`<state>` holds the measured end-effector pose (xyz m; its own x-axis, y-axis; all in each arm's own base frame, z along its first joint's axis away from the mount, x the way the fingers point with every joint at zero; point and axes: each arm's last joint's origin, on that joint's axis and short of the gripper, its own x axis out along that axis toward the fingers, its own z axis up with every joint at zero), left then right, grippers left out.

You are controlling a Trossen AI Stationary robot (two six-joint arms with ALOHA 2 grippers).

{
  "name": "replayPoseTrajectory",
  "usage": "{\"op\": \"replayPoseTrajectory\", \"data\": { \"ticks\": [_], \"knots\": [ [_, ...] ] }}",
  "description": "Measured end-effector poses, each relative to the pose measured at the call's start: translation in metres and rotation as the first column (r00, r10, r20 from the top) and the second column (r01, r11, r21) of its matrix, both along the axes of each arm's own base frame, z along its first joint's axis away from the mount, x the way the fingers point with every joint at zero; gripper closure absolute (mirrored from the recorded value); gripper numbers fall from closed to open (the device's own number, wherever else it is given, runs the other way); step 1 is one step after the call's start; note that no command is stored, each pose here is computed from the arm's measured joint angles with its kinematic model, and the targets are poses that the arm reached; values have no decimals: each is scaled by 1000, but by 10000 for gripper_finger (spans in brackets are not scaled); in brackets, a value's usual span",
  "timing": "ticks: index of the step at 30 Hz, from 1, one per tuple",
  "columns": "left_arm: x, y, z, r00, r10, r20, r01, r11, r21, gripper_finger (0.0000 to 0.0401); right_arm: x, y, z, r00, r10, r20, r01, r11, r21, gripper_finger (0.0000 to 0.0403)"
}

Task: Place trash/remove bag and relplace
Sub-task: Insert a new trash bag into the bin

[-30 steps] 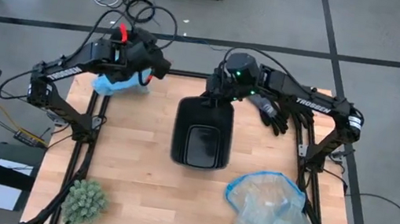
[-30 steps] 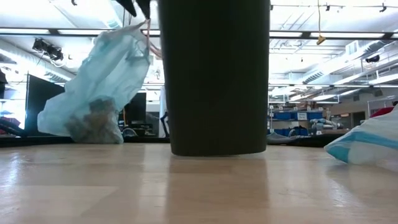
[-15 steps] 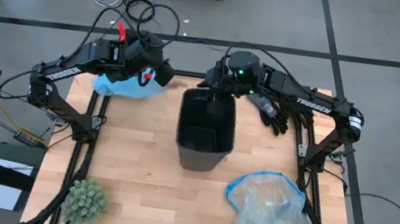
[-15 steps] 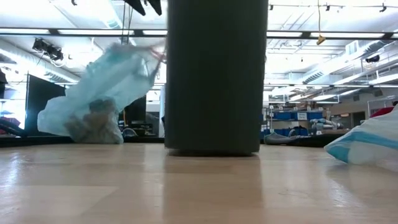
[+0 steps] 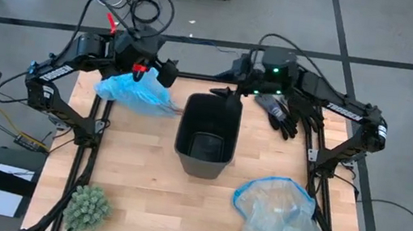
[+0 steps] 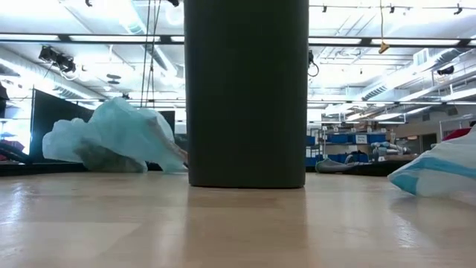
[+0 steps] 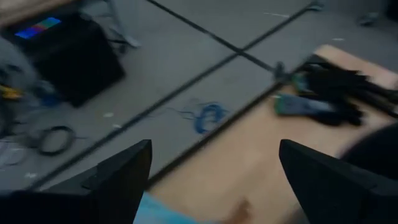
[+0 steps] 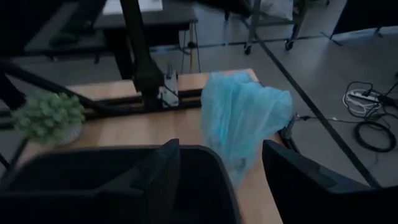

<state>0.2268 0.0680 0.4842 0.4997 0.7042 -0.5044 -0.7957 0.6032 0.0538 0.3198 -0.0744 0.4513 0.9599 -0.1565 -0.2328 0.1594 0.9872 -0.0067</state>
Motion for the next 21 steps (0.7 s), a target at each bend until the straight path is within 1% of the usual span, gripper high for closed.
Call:
{"op": "replayPoseTrajectory", "data": {
  "ticks": [3,6,8,12,16,18,21],
  "knots": [
    [3,-7,0,997,-69,20,70,997,-45,44,-16,4,11,1000,-11,24,10,999,40,190],
    [9,-16,-3,992,-122,33,124,991,-52,47,-34,9,17,1000,-1,-3,1,998,71,193],
    [15,-22,-5,988,-148,50,150,988,-37,49,-44,12,16,998,30,-51,-25,995,93,197],
    [25,-40,-2,975,-212,62,210,977,35,50,-66,21,8,975,61,-212,-30,989,146,207],
    [33,-56,2,961,-256,100,248,965,88,51,-84,33,-2,926,86,-367,-6,977,213,216],
    [35,-63,5,953,-269,138,257,961,100,51,-92,39,-10,880,81,-468,28,975,222,220],
    [42,-74,11,929,-296,220,276,954,120,51,-100,46,-21,804,57,-592,80,976,203,226]
  ]
}}
